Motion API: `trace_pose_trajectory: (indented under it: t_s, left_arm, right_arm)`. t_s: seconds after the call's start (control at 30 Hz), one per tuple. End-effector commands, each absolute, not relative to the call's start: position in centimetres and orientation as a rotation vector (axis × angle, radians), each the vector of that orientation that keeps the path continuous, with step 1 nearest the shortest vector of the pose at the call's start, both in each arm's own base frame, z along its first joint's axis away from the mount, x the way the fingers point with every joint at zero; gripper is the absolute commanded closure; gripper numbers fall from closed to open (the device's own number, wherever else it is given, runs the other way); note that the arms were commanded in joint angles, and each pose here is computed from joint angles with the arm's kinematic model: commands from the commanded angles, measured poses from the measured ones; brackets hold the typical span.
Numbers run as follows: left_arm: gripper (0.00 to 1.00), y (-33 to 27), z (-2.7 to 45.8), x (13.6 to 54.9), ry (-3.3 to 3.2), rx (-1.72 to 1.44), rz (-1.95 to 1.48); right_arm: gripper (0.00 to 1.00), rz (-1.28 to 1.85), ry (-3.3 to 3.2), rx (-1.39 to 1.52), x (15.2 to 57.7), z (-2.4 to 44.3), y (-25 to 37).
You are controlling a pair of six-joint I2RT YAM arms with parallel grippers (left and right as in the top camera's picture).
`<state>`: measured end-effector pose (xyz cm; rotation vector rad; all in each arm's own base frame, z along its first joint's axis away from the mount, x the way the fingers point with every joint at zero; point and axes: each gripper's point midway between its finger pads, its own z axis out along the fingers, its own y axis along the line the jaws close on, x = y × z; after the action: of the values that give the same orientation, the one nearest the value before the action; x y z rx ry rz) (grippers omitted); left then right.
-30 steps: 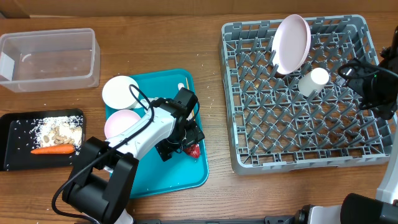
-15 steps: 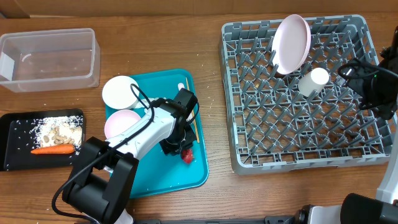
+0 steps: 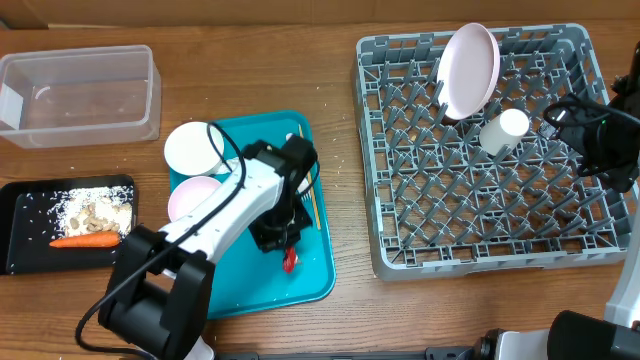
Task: Sort waste into correct bins and load items into the dishwasher rack
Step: 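Lower the left gripper and grasp the red snack wrapper, then carry the wrapper left and drop it beside the clear bin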
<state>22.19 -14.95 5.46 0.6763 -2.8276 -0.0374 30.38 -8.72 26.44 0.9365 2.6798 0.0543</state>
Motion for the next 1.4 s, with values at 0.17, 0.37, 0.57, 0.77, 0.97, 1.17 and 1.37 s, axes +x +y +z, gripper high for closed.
trace_pose_trajectory:
  t_s: [0.17,0.37,0.57,0.77,0.97,1.17,1.37]
  left_arm:
    - [0.96,-16.5,12.2,26.0,-3.006,0.498,0.128]
    - [0.96,-13.4,17.0,30.3,-3.148,0.572,0.11]
    - [0.96,-5.9,21.7,37.4,-3.305,0.997,0.154]
    - [0.96,1.4,22.6,42.9,-3.35,1.385,0.231]
    - [0.96,7.9,22.5,47.0,-3.36,1.681,0.258]
    - [0.94,13.4,20.3,47.9,-3.231,1.936,0.208]
    - [0.52,17.9,18.4,46.7,-3.112,2.063,0.129]
  right_arm:
    - [0.0,0.068,2.668,0.93,30.4,26.7,-8.5]
    - [0.0,0.068,2.668,0.93,30.4,26.7,-8.5]
    - [0.0,0.068,2.668,0.93,30.4,26.7,-8.5]
    - [0.0,0.068,2.668,0.93,30.4,26.7,-8.5]
    - [0.0,0.068,2.668,0.93,30.4,26.7,-8.5]
    - [0.0,0.068,2.668,0.93,30.4,26.7,-8.5]
    - [0.0,0.068,2.668,0.93,30.4,26.7,-8.5]
